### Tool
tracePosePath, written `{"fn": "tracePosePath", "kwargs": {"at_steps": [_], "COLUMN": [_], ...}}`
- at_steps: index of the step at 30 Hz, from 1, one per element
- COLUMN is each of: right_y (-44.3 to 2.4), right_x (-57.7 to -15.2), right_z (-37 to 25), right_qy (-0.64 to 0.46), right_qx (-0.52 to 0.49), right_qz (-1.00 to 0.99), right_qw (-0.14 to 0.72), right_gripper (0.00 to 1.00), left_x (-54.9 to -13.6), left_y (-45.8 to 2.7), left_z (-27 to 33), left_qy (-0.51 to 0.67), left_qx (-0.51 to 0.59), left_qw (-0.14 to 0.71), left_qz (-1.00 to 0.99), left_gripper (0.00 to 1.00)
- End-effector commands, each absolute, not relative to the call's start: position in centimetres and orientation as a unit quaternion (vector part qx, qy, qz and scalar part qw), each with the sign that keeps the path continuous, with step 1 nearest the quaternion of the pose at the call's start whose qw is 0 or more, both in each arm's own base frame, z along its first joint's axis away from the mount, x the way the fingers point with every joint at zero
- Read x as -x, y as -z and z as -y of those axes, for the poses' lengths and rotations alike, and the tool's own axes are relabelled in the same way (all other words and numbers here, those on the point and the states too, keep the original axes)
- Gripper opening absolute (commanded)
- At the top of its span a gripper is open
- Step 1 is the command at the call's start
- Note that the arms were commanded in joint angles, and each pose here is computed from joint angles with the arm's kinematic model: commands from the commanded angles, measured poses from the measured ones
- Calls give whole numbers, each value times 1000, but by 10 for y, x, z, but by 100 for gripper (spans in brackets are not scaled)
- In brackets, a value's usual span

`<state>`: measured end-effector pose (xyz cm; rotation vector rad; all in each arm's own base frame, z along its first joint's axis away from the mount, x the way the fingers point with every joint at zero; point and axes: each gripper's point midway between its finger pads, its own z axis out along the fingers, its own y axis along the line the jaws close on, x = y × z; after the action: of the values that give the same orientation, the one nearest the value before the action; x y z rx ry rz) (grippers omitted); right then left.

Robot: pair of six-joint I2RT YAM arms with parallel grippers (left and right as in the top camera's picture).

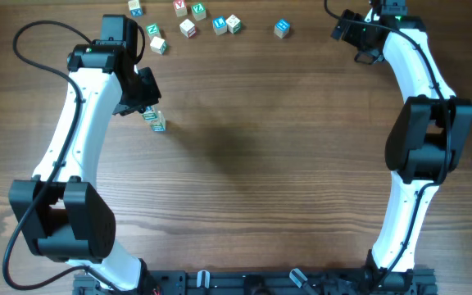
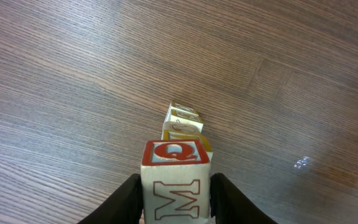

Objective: Form a tower
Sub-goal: 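Lower the red 'Q' block onto the 'M' block and release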

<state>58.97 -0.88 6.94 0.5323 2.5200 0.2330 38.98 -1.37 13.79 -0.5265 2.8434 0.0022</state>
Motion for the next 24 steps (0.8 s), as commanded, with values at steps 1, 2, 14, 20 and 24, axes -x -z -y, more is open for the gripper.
{"fn": "tracePosePath", "kwargs": {"at_steps": [1,2,14,20,24], "right_y": [-92,-92,-92,-92,-92], "right_x": [-592,-592,-592,-592,-592], "right_z": [8,8,8,8,8], "right_qy": [-87,-87,-87,-87,-87], "right_qx": [-191,-191,-191,-191,-191], "right_qz": [-932,-932,-932,-932,-932], "right_qw": [294,294,294,294,294], "right_gripper": [100,100,100,100,100], "left_x": [-389,-389,-387,-384,-386], "left_y": [-135,-137,-150,-150,-147], "left_z": [13,13,14,14,13], "left_qy": [3,4,9,6,6], "left_qx": [179,179,166,153,153], "left_qw": [121,123,138,133,133], "left_qz": [-976,-976,-976,-979,-979], "left_gripper": [36,36,38,54,85]}}
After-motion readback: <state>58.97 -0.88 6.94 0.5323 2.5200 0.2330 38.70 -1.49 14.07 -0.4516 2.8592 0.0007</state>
